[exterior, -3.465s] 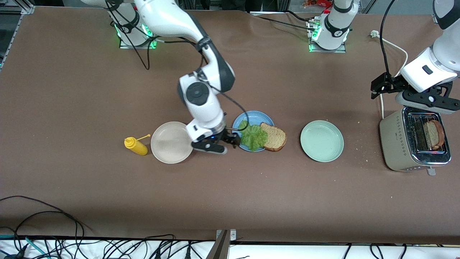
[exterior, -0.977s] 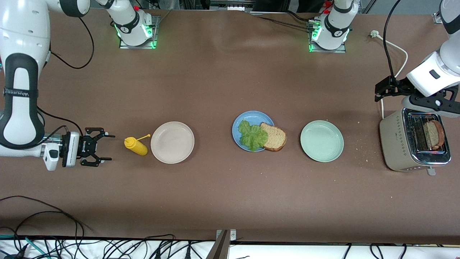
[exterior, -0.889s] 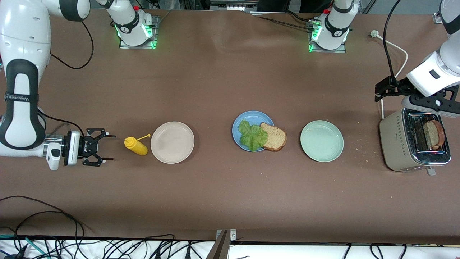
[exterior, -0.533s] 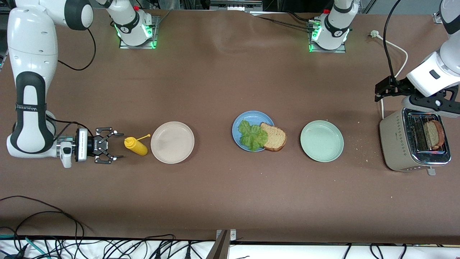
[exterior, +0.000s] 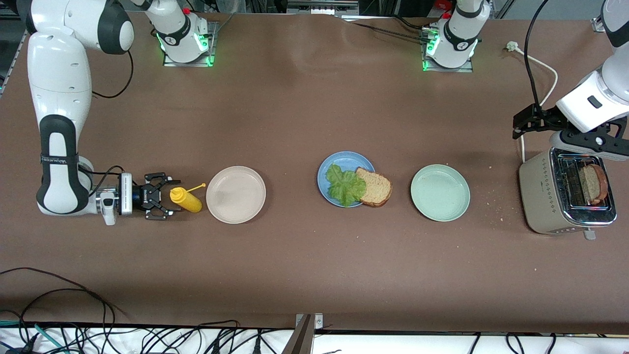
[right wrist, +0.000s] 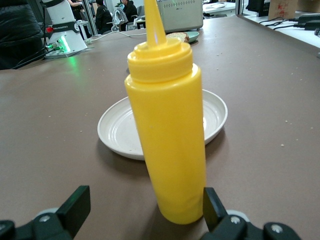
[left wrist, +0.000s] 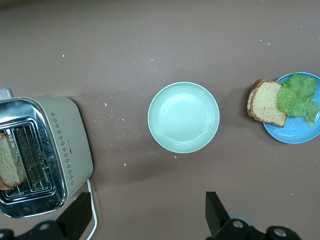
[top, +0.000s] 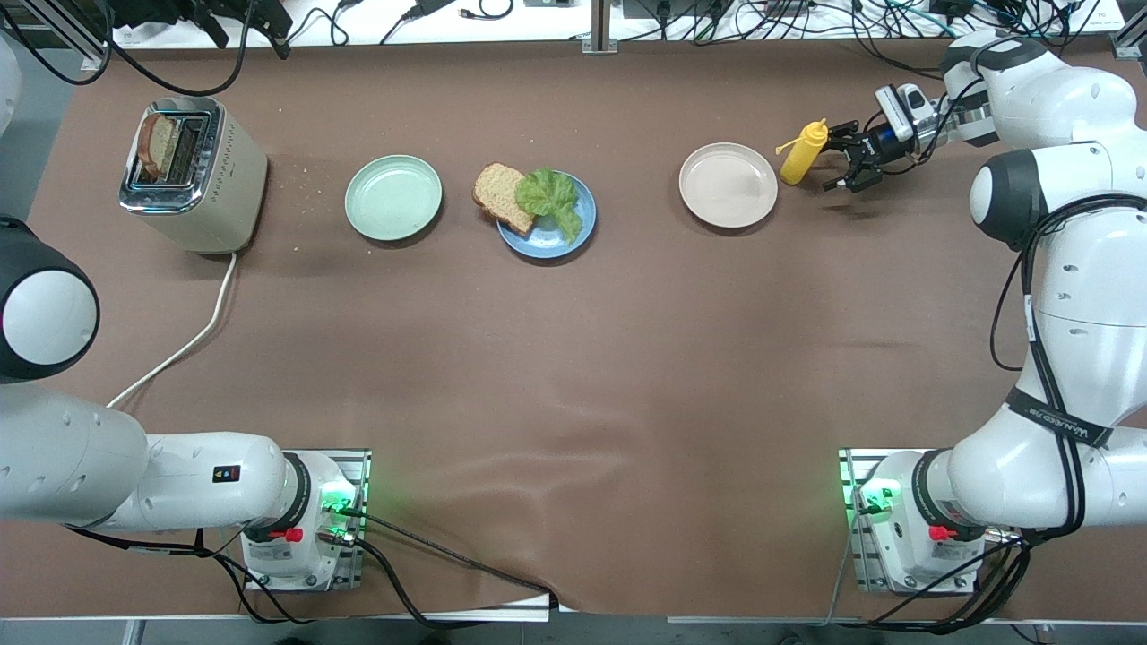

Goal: Make sandwich in blue plate with both arms
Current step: 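Close the right gripper on the mustard bottle and lift it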

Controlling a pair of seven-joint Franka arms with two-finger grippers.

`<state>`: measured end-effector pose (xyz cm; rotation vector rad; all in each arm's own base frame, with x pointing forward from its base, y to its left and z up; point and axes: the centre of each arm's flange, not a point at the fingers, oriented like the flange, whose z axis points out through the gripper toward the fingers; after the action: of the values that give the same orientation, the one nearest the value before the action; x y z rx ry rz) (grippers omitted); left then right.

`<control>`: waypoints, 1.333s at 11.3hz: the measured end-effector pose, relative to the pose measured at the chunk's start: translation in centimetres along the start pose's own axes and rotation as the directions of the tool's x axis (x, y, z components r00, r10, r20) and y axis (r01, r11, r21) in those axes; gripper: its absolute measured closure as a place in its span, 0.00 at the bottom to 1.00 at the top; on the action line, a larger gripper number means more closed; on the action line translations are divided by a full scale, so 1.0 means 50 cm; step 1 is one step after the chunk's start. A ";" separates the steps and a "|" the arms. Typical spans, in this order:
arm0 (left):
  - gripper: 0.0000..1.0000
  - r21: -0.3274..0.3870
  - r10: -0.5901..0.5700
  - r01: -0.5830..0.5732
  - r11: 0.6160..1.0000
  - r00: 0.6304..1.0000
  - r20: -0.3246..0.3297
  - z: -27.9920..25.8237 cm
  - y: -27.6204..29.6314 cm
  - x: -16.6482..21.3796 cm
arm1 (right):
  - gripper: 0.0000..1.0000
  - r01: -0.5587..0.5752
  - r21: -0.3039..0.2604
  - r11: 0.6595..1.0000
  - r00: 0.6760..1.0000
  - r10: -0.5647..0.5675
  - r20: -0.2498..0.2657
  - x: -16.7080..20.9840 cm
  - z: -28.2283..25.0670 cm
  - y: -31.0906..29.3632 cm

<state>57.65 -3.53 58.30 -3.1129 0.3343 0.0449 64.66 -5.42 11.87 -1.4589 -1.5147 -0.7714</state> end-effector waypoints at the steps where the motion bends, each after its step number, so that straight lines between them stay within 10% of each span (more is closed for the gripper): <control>1: 0.00 0.000 0.000 0.000 1.000 1.000 0.000 0.000 0.000 0.000 | 0.00 0.033 -0.021 0.999 0.999 -0.033 -0.020 0.007 0.003 0.006; 8: 0.00 0.000 0.003 -0.003 1.000 1.000 0.001 0.000 0.003 0.000 | 0.07 0.071 -0.045 0.996 0.996 -0.073 -0.051 0.016 0.033 0.020; 15: 0.00 0.000 0.004 -0.004 1.000 1.000 0.001 0.000 0.005 0.000 | 0.81 0.075 -0.056 0.996 0.995 -0.079 -0.061 0.023 0.057 0.030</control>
<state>57.62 -3.79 58.29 -3.1123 0.3413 0.0470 65.72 -2.19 11.50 -1.4088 -1.5197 -0.9028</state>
